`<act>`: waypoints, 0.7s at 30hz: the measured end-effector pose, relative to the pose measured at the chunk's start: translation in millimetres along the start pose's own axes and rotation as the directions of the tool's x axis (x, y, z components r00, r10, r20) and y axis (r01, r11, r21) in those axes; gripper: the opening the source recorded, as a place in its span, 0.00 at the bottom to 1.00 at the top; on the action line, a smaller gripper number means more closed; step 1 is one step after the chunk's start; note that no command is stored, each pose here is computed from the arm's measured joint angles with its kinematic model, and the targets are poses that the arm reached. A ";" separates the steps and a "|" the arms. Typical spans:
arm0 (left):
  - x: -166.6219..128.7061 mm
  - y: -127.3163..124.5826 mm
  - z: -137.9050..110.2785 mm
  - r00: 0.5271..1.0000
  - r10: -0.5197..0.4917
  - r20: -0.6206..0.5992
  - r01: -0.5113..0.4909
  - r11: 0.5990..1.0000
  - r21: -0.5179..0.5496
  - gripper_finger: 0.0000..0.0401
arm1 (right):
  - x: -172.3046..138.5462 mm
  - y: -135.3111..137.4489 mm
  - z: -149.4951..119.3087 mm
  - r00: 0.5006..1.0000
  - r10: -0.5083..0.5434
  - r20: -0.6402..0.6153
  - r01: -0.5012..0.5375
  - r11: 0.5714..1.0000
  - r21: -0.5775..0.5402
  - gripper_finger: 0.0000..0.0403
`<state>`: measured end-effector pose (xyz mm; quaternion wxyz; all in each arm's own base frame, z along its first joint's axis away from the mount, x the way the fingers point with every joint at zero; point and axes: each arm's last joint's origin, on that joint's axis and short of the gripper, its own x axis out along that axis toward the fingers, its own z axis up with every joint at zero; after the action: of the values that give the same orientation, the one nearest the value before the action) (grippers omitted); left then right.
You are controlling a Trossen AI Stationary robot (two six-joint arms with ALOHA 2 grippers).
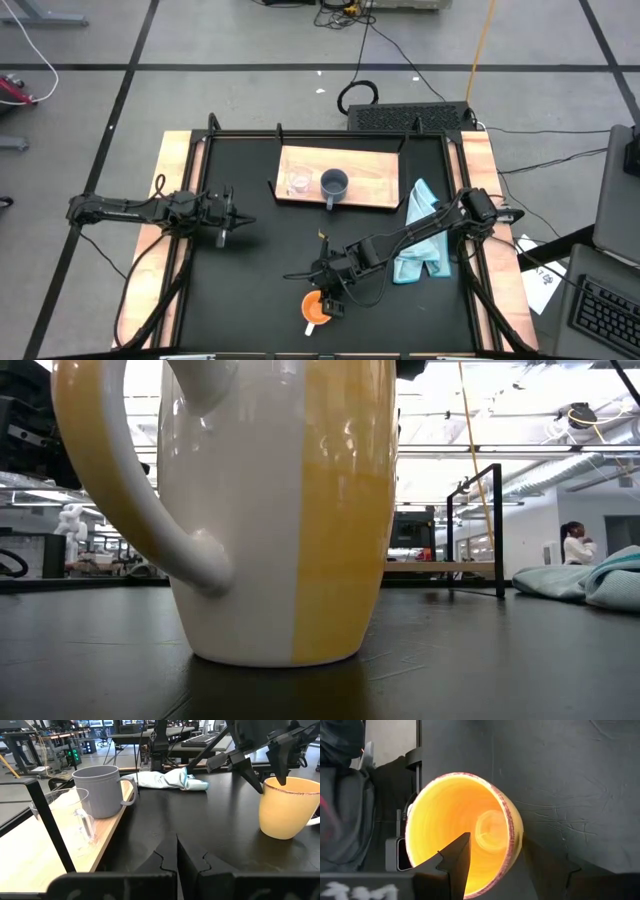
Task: Stack small to large cups/mugs on shelf
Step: Put the yellow mug on the shelf
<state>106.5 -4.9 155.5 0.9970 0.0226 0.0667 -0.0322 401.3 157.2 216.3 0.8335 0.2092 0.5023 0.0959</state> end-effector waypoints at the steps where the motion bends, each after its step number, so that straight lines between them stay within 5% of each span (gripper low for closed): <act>1: 0.0 0.0 0.0 1.000 0.000 0.000 0.000 1.000 0.000 0.00 | 0.0 0.1 -0.1 1.000 0.000 0.000 0.000 1.000 0.002 0.42; 21: 0.0 -0.6 -0.3 1.000 -0.022 -0.002 0.022 1.000 -0.001 0.00 | 1.2 3.9 -4.7 0.999 -0.039 0.004 0.039 0.998 0.051 0.42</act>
<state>106.4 -5.5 155.2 0.9965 0.0216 0.0681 -0.0430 397.9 162.3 215.2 0.8308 0.2208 0.5066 0.0665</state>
